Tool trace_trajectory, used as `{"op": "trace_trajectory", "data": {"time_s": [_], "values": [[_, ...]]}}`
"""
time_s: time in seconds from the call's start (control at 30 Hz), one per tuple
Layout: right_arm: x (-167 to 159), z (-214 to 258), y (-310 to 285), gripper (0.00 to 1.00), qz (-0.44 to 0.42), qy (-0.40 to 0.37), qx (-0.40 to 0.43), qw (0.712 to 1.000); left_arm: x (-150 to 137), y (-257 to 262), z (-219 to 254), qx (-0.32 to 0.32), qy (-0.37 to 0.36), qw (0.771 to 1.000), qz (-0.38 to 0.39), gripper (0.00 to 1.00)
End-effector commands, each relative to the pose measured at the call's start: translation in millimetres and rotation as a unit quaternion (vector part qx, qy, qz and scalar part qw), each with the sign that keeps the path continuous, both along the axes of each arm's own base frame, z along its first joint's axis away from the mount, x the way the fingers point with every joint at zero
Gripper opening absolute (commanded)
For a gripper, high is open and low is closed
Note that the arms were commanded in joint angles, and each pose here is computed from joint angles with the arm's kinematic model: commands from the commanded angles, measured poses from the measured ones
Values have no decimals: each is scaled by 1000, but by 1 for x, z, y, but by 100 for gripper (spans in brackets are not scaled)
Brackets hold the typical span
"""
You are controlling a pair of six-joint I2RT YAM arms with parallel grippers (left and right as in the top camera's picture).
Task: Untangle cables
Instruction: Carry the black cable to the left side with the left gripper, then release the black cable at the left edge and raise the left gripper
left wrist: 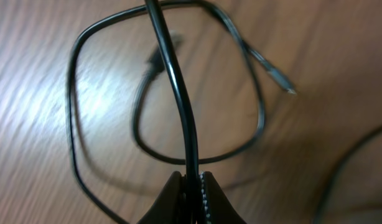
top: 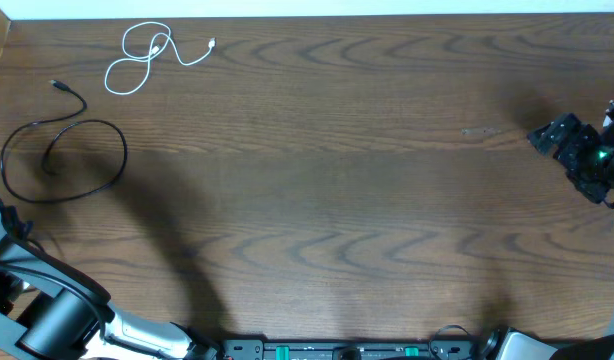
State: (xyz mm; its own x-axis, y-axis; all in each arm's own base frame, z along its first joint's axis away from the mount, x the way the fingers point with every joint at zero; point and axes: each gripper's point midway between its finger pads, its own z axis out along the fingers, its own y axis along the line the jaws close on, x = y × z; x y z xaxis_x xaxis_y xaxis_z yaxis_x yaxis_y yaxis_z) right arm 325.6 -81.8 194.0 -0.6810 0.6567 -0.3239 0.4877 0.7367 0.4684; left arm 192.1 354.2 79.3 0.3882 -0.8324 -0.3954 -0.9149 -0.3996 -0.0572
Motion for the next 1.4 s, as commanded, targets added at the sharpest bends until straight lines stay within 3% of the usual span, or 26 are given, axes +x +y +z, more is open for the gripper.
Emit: {"op": "trace_trajectory", "data": {"time_s": [0.0, 0.13, 0.43, 0.6, 0.7, 0.8, 0.87, 0.9, 0.93, 1.07, 1.17, 1.37], "values": [[3, 6, 1, 99, -1, -7, 2, 1000, 6, 9, 3, 16, 10, 999, -48, 8], [3, 6, 1, 99, -1, -7, 2, 1000, 12, 17, -2, 25, 8, 998, -59, 8], [3, 6, 1, 99, -1, -7, 2, 1000, 33, 30, -31, 17, 20, 987, -161, 9], [3, 6, 1, 99, -1, -7, 2, 1000, 39, 35, -29, 27, 33, 978, -204, 24], [3, 6, 1, 99, -1, -7, 2, 1000, 50, 34, -26, 36, 52, 963, -262, 27], [3, 6, 1, 99, -1, -7, 2, 1000, 67, 30, -20, 45, 59, 951, -300, 43], [3, 6, 1, 99, -1, -7, 2, 1000, 76, 27, -16, 51, 56, 948, -309, 45], [3, 6, 1, 99, -1, -7, 2, 1000, 78, 26, -13, 53, 55, 947, -311, 54], [3, 6, 1, 99, -1, -7, 2, 1000, 81, 24, -9, 56, 54, 946, -314, 60], [3, 6, 1, 99, -1, -7, 2, 1000, 84, 22, 19, 83, 42, 944, -315, 63], [3, 6, 1, 99, -1, -7, 2, 1000, 83, 21, 63, 127, 23, 942, -311, 78], [3, 6, 1, 99, -1, -7, 2, 1000, 75, 9, 144, 206, -18, 930, -303, 79]]}}
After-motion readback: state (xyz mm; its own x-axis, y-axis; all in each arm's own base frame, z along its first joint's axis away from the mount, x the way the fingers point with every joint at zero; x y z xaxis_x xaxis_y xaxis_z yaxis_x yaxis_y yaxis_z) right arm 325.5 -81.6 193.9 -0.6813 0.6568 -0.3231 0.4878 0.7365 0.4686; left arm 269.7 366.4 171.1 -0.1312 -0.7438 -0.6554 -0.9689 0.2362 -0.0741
